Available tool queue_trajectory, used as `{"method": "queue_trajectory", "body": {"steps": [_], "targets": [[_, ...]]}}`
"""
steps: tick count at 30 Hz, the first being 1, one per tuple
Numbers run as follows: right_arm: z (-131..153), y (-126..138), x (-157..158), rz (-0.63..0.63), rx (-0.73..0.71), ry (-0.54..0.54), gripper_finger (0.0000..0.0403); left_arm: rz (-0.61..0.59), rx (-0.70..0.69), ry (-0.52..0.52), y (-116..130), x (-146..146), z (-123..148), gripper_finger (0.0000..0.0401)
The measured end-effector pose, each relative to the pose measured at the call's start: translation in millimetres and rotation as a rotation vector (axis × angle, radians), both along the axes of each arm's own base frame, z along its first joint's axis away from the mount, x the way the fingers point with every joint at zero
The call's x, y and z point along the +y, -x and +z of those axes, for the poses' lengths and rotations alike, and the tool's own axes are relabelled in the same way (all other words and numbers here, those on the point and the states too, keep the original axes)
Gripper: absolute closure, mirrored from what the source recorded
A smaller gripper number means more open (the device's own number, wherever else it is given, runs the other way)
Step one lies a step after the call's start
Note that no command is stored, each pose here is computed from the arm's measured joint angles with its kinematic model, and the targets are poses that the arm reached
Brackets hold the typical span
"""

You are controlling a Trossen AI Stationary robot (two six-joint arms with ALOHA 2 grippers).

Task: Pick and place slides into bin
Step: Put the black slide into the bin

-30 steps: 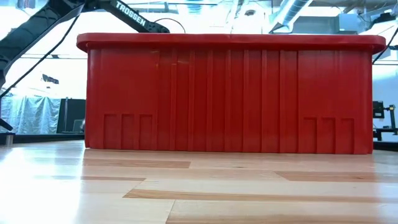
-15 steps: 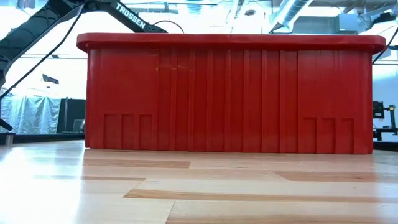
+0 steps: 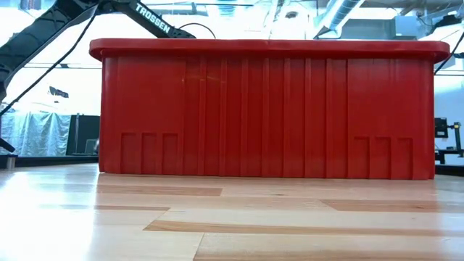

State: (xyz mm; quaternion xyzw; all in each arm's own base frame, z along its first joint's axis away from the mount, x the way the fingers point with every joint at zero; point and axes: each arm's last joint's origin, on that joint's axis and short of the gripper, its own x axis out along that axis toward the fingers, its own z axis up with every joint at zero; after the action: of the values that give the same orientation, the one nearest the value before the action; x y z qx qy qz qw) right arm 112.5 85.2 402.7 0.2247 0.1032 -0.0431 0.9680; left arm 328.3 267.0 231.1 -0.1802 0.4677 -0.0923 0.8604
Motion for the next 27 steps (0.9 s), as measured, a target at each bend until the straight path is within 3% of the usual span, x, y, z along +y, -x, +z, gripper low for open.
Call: {"method": "queue_trajectory", "body": {"steps": [27], "targets": [[0.0, 0.0, 0.0, 0.002, 0.001, 0.008, 0.0232, -0.054, -0.002, -0.102, -8.4, -5.2, -0.4, 0.0259]]}}
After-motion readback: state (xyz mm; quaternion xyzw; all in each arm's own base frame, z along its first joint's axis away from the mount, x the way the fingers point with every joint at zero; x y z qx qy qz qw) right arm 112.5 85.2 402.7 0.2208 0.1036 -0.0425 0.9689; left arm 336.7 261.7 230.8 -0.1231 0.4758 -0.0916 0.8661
